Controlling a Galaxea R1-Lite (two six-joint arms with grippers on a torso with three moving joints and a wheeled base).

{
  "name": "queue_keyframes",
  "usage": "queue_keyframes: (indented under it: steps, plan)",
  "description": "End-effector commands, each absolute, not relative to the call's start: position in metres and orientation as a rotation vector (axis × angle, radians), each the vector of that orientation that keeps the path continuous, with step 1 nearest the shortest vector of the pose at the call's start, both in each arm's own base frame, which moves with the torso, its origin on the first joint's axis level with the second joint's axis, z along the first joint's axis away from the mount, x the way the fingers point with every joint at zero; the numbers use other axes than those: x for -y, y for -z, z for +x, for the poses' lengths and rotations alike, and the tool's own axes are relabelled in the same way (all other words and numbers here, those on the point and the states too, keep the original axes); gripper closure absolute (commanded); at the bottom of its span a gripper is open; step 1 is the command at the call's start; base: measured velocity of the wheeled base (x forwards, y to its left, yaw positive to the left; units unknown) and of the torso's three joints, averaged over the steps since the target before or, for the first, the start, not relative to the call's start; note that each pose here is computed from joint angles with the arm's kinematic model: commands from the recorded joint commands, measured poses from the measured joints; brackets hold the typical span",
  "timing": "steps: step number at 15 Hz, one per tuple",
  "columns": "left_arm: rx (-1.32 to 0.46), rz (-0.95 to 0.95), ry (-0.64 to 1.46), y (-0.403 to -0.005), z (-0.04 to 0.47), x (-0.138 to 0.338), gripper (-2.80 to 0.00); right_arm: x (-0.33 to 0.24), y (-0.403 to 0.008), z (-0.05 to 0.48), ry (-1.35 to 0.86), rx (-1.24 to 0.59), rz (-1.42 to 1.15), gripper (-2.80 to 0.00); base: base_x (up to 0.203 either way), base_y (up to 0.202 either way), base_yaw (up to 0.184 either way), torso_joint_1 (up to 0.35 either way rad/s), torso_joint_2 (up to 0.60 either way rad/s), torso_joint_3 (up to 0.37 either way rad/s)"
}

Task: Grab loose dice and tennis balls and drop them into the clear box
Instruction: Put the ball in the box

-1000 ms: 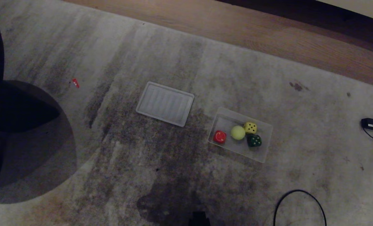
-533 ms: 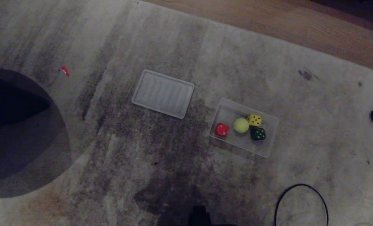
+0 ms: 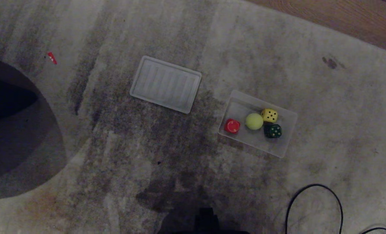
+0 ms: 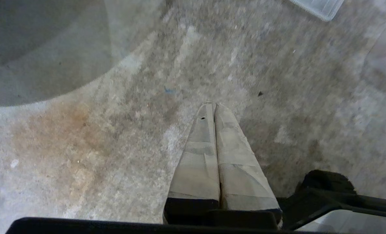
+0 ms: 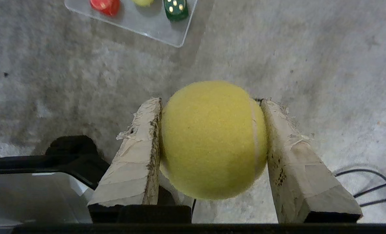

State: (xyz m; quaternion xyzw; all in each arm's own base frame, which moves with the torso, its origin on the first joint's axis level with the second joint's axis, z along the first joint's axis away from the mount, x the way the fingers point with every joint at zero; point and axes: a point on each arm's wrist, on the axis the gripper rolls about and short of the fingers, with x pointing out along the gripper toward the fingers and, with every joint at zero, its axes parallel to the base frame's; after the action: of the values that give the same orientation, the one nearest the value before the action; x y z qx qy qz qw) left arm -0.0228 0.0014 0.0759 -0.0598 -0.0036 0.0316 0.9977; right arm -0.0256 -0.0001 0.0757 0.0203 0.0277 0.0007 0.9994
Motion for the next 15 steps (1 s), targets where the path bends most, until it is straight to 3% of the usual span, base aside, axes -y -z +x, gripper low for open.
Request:
queue_keyframes:
  steps: [1, 10, 12, 15]
  plan:
    - [0.005, -0.123, -0.064, -0.076, -0.023, -0.001, 0.00, 0.000, -0.075, -0.025, -0.002, -0.057, 0.041, 0.00, 0.000, 0.000, 0.000, 0.001, 0.00, -0.193]
    - [0.006, -0.126, -0.066, -0.076, -0.023, -0.001, 0.00, 0.000, -0.076, -0.026, -0.002, -0.056, 0.046, 0.00, 0.000, 0.000, 0.000, 0.002, 0.00, -0.071]
    - [0.006, -0.126, -0.066, -0.076, -0.023, -0.001, 0.00, 0.000, -0.091, -0.027, 0.001, -0.050, 0.068, 0.00, 0.000, 0.000, 0.000, 0.000, 0.00, 0.000]
    - [0.007, -0.126, -0.066, -0.076, -0.023, -0.001, 0.00, 0.000, -0.124, -0.004, 0.017, -0.217, 0.182, 0.00, 0.000, 0.000, 0.000, 0.000, 0.00, 0.000]
